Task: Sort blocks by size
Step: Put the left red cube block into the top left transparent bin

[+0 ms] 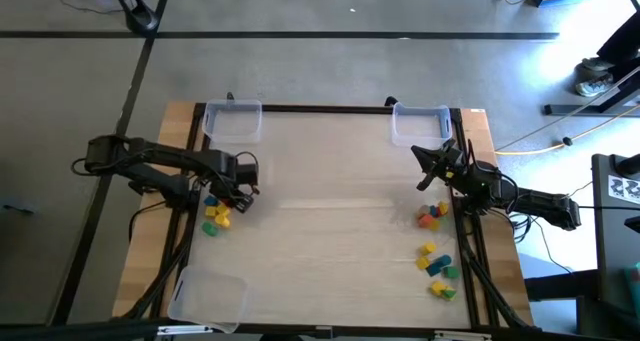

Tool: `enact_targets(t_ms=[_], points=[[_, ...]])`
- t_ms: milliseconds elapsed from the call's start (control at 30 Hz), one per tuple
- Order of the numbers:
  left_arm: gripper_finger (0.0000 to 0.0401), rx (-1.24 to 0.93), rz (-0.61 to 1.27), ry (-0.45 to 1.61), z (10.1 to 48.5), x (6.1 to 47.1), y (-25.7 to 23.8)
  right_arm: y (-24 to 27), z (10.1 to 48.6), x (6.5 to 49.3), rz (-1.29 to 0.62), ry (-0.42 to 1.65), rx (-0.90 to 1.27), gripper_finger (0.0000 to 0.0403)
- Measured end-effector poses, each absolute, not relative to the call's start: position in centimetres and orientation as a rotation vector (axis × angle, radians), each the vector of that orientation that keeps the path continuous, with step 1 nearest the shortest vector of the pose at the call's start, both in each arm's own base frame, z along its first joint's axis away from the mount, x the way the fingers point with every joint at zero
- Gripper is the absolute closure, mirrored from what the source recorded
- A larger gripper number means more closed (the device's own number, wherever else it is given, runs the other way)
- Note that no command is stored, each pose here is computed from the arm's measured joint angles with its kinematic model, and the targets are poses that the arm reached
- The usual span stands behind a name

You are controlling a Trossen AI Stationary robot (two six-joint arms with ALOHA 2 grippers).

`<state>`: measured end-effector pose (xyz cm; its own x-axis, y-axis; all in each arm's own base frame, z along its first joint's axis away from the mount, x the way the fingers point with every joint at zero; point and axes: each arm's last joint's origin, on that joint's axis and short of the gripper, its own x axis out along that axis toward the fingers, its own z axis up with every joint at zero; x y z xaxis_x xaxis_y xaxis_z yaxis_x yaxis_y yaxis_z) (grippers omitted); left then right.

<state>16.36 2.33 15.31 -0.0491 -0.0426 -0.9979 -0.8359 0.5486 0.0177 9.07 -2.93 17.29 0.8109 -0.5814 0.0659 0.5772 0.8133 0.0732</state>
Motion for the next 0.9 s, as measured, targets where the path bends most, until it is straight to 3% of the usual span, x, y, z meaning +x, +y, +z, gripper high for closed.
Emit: enact_targets(t_ms=[233,500,900], points=[[0.0269,-0.715,0.673,1.313,20.8,18.9,4.0,-2.9,17.7,9.0,-0.622,-0.114,0.006,0.0386],[0.0268,-0.475,0.780,1.047,27.8,20.0,8.4,-2.9,17.8,9.0,-0.622,-0.122,0.007,0.0386],[0.0268,-0.385,0.992,0.949,28.0,16.7,16.5,-2.9,17.8,9.0,-0.622,-0.123,0.007,0.0386]])
